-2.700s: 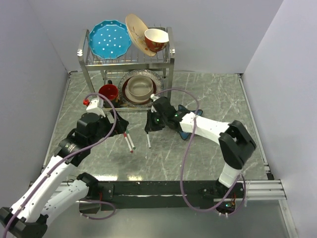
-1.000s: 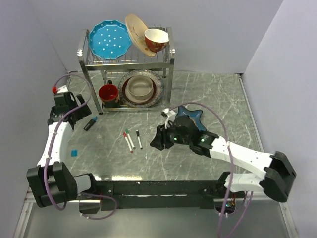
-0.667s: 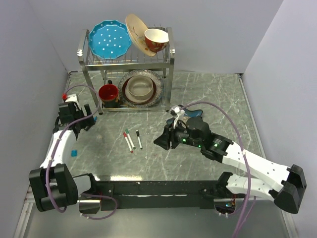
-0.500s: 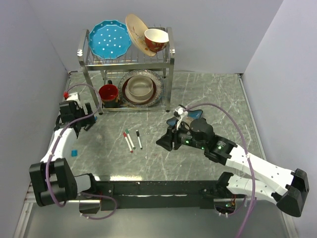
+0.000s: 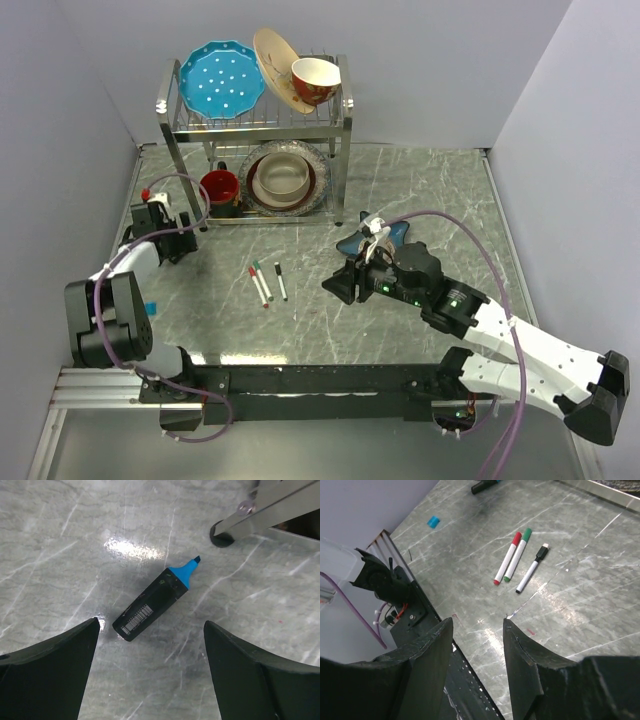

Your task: Insert the pens into the pen caps

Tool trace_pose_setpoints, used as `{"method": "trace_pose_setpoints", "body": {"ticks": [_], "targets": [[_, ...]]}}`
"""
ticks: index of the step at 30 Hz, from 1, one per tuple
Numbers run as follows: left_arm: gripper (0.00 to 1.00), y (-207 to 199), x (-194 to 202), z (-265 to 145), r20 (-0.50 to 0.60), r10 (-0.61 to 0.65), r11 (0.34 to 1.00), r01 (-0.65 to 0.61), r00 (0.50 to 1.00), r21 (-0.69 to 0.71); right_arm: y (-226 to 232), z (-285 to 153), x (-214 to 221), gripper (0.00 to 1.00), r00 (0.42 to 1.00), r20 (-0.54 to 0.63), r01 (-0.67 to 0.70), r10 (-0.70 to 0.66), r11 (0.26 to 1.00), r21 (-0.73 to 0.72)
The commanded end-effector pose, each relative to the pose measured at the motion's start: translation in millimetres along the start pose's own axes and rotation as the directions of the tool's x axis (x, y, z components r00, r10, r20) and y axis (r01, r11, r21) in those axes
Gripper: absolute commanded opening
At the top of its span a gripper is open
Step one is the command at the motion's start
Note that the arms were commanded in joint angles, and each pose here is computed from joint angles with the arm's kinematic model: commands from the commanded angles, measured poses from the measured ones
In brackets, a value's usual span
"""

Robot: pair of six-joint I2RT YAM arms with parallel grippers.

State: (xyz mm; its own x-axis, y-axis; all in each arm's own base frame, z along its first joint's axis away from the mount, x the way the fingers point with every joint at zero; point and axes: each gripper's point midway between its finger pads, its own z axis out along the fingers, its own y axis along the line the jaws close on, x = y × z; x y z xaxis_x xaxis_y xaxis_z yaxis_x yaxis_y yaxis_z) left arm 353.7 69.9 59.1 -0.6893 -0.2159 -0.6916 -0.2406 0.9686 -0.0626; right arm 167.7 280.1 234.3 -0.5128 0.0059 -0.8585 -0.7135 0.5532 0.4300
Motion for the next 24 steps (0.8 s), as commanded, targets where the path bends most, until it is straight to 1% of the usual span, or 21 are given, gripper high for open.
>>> {"method": "trace_pose_setpoints", "body": {"ticks": [1,5,8,11,12,14,17,18,20,24], "targets": [[0.88,4,-21,6,0.037,0.037,0.999,-0.036,0.999,-0.012,0,-8,-15,0.52,0.997,0.068,0.022,-0.023,1.000,0.014],[0.85,4,-28,13,0.023,0.056,0.998,-0.056,0.998,-0.013,-2,-11,-19,0.52,0.996,0.084,0.029,-0.032,0.999,0.029],[0.82,5,-26,19,0.000,0.066,0.998,-0.066,0.998,-0.015,-2,-12,-20,0.52,0.995,0.091,0.033,-0.036,0.999,0.028],[0.79,6,-16,25,-0.038,0.059,0.998,-0.059,0.998,-0.017,-2,-13,-22,0.52,0.995,0.094,0.035,-0.038,0.999,0.031],[0.76,6,-11,28,-0.057,0.058,0.998,-0.059,0.997,-0.014,-1,-14,-23,0.52,0.994,0.098,0.036,-0.039,0.999,0.030],[0.74,3,-3,31,-0.087,0.065,0.998,-0.065,0.994,0.002,-3,-15,-22,0.52,0.994,0.100,0.036,-0.039,0.999,0.038],[0.73,-3,8,33,-0.130,0.098,0.995,-0.099,0.987,0.001,-5,-18,-21,0.52,0.994,0.103,0.036,-0.041,0.998,0.050],[0.72,-11,12,34,-0.141,0.115,0.993,-0.114,0.983,0.016,-5,-20,-22,0.52,0.993,0.108,0.036,-0.042,0.998,0.051],[0.71,-11,22,36,-0.174,0.133,0.991,-0.136,0.976,-0.007,-7,-22,-22,0.52,0.993,0.114,0.035,-0.042,0.998,0.057],[0.64,-21,34,33,-0.207,0.167,0.985,-0.170,0.964,0.003,-5,-29,-26,0.52,0.990,0.136,0.038,-0.045,0.998,0.058]]}}
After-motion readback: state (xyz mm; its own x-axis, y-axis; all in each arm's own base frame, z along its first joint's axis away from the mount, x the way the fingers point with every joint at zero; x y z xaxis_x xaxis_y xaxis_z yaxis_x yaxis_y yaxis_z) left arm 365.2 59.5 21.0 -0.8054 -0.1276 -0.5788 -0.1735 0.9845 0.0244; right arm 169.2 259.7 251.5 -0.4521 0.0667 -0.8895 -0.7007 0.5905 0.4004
